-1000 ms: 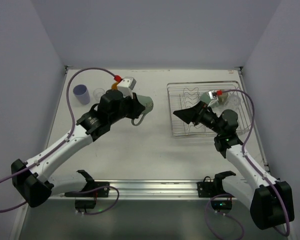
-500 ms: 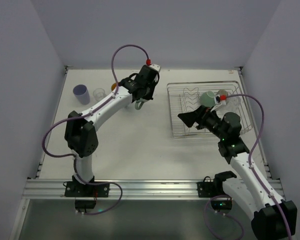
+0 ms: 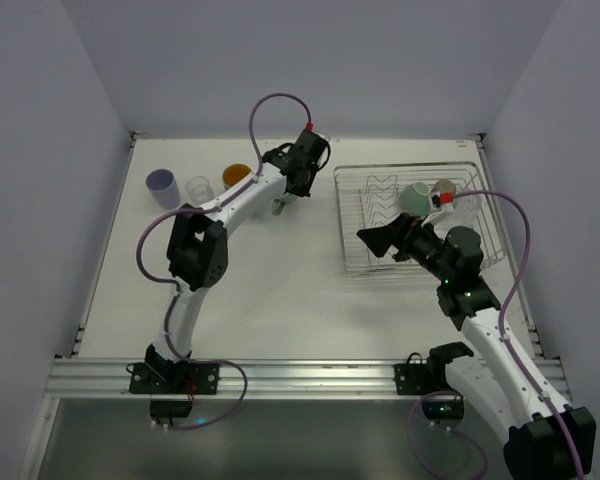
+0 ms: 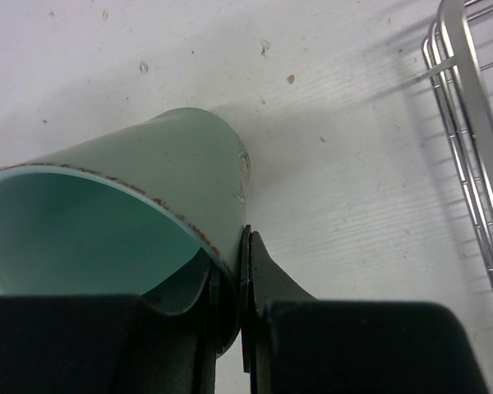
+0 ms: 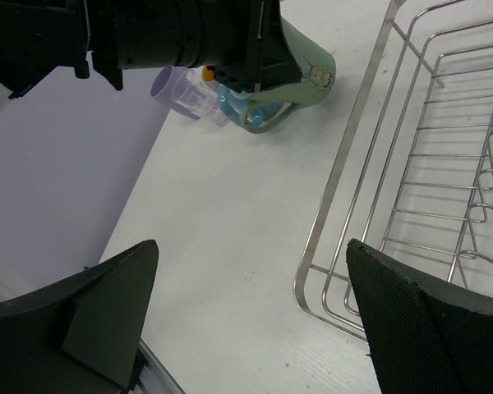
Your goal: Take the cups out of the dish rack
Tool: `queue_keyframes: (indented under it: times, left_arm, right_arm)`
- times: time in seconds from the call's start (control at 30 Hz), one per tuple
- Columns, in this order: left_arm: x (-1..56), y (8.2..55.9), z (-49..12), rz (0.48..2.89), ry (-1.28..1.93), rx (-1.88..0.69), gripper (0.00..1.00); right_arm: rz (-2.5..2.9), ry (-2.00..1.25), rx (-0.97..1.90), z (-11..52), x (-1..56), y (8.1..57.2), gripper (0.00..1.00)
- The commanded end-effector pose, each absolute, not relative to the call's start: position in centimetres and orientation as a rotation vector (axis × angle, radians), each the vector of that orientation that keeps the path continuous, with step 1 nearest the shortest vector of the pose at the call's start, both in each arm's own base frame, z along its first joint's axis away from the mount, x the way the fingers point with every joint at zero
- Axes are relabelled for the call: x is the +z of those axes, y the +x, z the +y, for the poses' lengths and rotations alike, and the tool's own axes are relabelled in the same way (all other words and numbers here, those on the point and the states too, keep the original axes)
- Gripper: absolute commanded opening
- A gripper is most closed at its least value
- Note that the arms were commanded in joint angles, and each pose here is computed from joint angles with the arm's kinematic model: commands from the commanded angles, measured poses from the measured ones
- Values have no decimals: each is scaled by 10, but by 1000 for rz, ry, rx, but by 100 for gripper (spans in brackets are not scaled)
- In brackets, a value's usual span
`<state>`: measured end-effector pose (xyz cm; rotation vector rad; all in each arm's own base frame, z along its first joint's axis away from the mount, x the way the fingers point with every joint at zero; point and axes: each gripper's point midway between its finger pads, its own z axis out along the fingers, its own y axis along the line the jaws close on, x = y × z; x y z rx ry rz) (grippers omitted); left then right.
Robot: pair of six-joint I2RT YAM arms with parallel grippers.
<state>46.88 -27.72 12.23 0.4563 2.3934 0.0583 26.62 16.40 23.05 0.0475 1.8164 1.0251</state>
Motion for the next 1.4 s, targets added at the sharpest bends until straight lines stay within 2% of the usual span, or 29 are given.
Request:
queue_keyframes:
  times: [0.0, 0.3, 0.5, 0.53, 0.6, 0.63, 0.7, 0.9, 1.0, 1.1, 1.17, 1.3, 1.37]
  left_arm:
    - [152, 492, -271, 2306, 441, 79, 0]
    - [130, 495, -277, 2336, 489, 53, 0]
    - [125, 499, -272, 2334, 488, 99, 27]
    - [126, 499, -271, 2332, 485, 106, 34]
    - [128, 500, -270, 2326, 486, 113, 41]
    - [130, 500, -269, 2322, 482, 121, 48]
    - [135, 501, -268, 2307, 482, 125, 55]
    - [154, 504, -269, 2265, 457, 108, 64]
    - [200, 506, -277, 2177, 403, 5, 73]
    - [258, 509, -295, 2048, 349, -158, 77]
    - [317, 504, -301, 1916, 293, -267, 82]
    - [428, 459, -304, 1670, 285, -516, 88]
    - [440, 440, -302, 1634, 272, -596, 88]
  right_arm:
    - [1804, 41, 994, 162, 232, 269, 99]
    - [1807, 49, 985, 161, 230, 271, 99]
    - [1810, 59, 971, 160, 229, 274, 99]
    - [1810, 61, 968, 159, 229, 274, 99]
    - [1805, 63, 964, 159, 231, 274, 99]
    - [1798, 65, 961, 158, 234, 275, 99]
    - [1800, 70, 954, 157, 234, 275, 99]
    - [1805, 96, 867, 145, 237, 279, 99]
    - [1826, 146, 770, 132, 234, 286, 99]
    - [1840, 197, 700, 121, 232, 293, 99]
    - [1852, 218, 675, 118, 231, 296, 97]
    - [1881, 278, 553, 101, 222, 307, 94]
    - [1885, 289, 487, 92, 226, 313, 90]
